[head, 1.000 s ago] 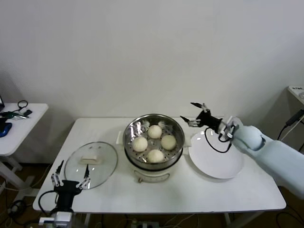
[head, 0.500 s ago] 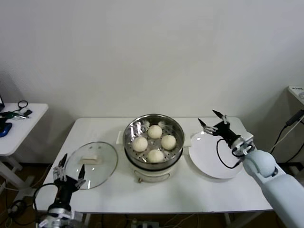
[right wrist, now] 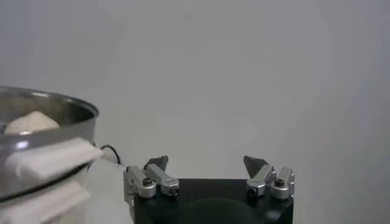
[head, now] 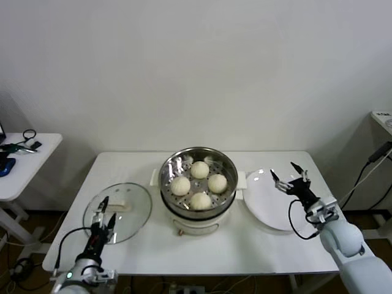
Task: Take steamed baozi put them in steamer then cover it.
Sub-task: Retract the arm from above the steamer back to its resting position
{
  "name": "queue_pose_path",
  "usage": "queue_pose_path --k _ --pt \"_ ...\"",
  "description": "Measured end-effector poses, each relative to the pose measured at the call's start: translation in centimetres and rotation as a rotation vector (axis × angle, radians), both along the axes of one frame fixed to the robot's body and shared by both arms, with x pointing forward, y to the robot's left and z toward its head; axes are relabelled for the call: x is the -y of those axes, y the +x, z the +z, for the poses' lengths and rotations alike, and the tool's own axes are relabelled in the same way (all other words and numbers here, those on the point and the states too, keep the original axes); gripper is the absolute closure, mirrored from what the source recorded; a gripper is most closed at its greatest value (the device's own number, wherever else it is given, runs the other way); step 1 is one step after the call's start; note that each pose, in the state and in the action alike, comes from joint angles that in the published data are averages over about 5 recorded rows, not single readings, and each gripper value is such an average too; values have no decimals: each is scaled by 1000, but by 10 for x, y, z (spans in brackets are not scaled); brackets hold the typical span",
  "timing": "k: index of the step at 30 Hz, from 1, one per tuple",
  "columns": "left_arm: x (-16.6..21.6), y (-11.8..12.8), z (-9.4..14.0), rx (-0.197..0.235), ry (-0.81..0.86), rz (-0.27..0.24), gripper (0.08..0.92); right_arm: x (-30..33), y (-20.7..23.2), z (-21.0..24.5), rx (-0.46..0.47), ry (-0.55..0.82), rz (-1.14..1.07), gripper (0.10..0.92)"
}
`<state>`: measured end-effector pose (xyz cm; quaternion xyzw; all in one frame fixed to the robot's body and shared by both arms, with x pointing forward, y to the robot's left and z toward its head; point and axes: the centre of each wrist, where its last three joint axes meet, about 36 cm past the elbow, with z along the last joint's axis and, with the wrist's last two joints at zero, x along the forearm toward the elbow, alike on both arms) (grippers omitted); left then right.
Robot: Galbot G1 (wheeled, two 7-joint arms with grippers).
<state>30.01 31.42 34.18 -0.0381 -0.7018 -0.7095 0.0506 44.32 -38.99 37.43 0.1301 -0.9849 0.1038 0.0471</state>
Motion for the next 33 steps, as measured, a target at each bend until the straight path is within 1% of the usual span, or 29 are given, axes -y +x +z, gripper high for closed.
queue_pose_path --k 2,5,15,21,25,33 --pt "-2 7 -8 -10 24 -11 177 1 -4 -4 -6 -6 -11 200" --pt "-6 18 -18 -24 52 -15 177 1 -10 -9 -13 -11 -21 200" --pt "-23 61 -41 -50 99 5 177 -1 -21 -20 -24 -25 -40 200" --pt "-28 75 -53 -74 107 15 177 0 -24 -22 -22 -30 -50 200" --pt "-30 83 -57 -75 110 20 177 -2 -26 -25 -22 -30 -53 200" --pt "-30 100 -62 -63 104 33 177 -2 -32 -32 -26 -35 -51 200"
